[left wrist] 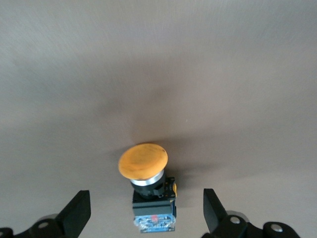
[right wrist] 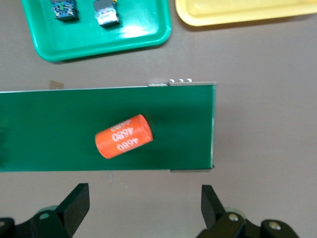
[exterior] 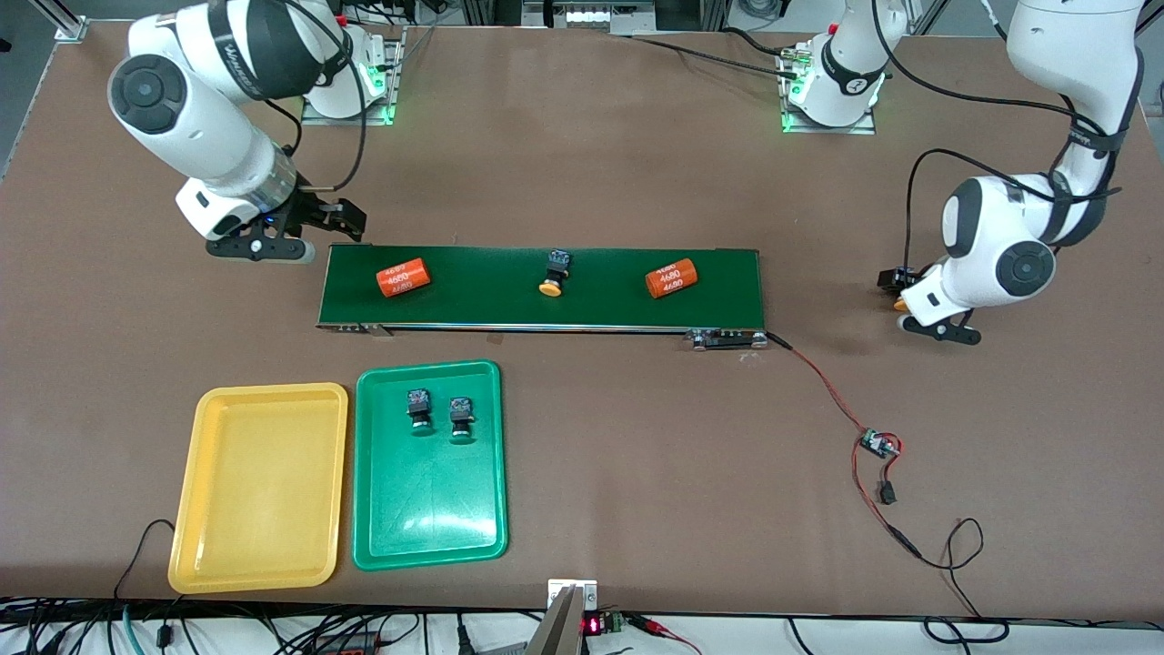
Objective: Sort buttons by color to trays
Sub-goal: 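Grasp the yellow button with the left gripper while the right gripper reaches belt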
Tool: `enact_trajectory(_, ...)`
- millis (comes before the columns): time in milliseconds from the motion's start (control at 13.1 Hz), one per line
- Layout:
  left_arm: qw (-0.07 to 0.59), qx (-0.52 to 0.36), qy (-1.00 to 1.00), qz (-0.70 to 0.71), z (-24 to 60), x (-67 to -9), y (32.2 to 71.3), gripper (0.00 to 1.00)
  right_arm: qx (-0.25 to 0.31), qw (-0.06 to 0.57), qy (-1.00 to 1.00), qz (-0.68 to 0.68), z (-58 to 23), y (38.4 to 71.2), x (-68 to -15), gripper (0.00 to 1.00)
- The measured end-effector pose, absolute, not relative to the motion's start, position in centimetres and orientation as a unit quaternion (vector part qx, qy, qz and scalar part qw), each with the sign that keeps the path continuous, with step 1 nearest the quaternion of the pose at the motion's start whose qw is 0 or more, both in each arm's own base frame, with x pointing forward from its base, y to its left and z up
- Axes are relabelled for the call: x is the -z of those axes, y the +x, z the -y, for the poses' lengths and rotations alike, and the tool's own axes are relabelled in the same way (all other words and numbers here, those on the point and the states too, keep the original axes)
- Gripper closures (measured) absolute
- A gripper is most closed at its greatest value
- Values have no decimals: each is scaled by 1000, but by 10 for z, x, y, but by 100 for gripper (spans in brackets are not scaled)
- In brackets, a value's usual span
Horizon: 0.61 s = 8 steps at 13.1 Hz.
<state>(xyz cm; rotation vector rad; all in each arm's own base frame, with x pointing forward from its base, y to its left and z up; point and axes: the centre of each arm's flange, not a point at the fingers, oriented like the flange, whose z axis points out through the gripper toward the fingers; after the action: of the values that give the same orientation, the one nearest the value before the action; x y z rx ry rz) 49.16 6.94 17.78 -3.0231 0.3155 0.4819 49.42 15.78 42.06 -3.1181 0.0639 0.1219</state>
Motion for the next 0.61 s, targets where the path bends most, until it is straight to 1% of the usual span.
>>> enact_trajectory(152, 30, -160, -982, -100, -70, -172, 484, 0, -32, 13, -999, -27, -173, 497, -410, 0)
enact_trajectory(228, 30, -163, -981, -99, -70, -170, 481, 7, -27, 15, -999, -36, -184, 497, -404, 0)
enact_trajectory(532, 29, -166, -981, -98, -70, -169, 479, 56, -16, 22, -997, -68, -226, 494, -379, 0)
enact_trajectory(608, 29, -169, -980, -97, -70, -172, 481, 59, -14, 23, -997, -74, -234, 493, -373, 0)
